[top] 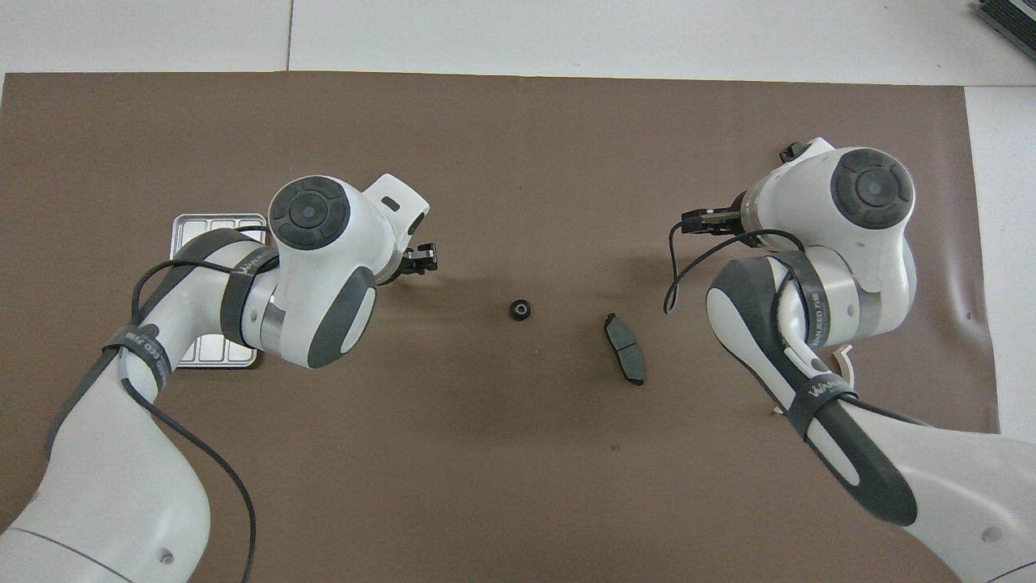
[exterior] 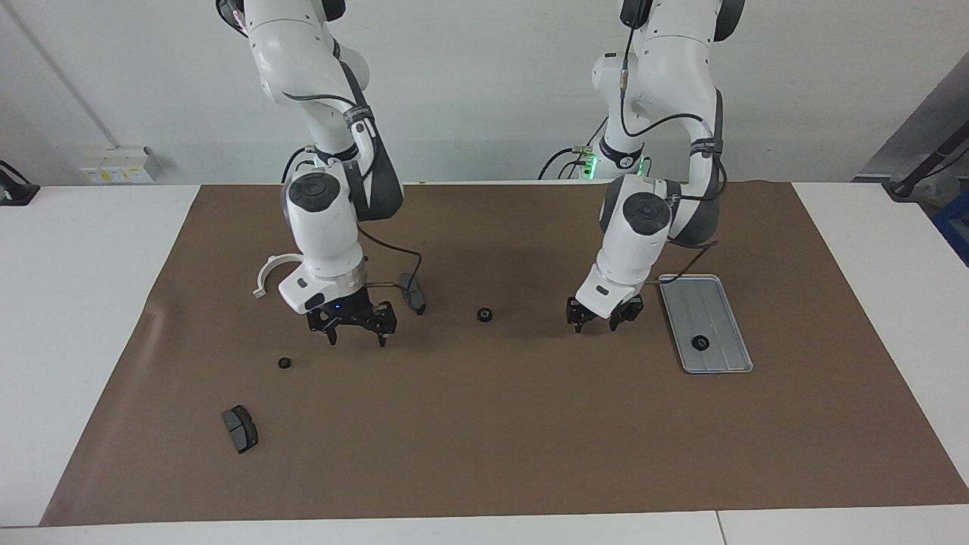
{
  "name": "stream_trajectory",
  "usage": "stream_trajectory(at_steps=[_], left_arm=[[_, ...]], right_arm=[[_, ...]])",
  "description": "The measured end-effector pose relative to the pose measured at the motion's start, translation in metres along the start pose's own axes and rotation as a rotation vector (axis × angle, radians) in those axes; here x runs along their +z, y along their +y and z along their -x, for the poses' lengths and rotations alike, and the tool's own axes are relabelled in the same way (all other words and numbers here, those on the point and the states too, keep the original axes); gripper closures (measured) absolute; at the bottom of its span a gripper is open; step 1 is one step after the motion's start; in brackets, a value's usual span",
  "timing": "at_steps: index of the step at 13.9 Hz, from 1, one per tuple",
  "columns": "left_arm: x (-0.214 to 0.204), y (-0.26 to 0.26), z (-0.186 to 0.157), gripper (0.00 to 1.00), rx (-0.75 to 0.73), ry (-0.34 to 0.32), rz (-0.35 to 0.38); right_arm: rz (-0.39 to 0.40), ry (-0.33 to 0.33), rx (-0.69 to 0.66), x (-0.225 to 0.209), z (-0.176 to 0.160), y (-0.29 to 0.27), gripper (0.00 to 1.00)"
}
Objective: Pick bearing gear from pile to tray
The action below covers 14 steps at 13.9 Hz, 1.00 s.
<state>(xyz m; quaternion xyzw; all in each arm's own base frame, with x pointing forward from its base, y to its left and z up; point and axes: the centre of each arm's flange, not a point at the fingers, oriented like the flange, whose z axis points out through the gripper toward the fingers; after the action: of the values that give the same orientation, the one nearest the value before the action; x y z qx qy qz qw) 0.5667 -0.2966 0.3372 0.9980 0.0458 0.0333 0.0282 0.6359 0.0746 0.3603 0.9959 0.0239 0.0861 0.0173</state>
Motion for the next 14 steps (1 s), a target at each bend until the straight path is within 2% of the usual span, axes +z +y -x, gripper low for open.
stream_trajectory(at_steps=[6, 8, 11, 12, 13, 14], left_arm=[[0.009, 0.096, 0.051, 0.34, -0.045, -0.005, 0.043], [0.012, 0.112, 0.057, 0.34, -0.045, -0.005, 0.049], [0.014, 0.122, 0.065, 0.34, -0.035, -0.008, 0.049], [0.015, 0.126, 0.069, 0.34, -0.033, -0.01, 0.048], [0.018, 0.13, 0.074, 0.34, -0.032, -0.014, 0.046], [0.021, 0.133, 0.077, 0.34, -0.033, -0.018, 0.043]], right_arm=[[0.011, -0.061, -0.233, 0.038, 0.007, 0.084, 0.0], [0.008, -0.076, -0.269, 0.056, 0.01, 0.092, 0.0], [-0.02, -0.089, -0.252, 0.068, 0.013, 0.09, 0.0], [-0.026, -0.09, -0.25, 0.069, 0.013, 0.087, 0.06], [-0.028, -0.089, -0.252, 0.069, 0.013, 0.086, 0.06], [-0.029, -0.089, -0.254, 0.069, 0.013, 0.084, 0.15]])
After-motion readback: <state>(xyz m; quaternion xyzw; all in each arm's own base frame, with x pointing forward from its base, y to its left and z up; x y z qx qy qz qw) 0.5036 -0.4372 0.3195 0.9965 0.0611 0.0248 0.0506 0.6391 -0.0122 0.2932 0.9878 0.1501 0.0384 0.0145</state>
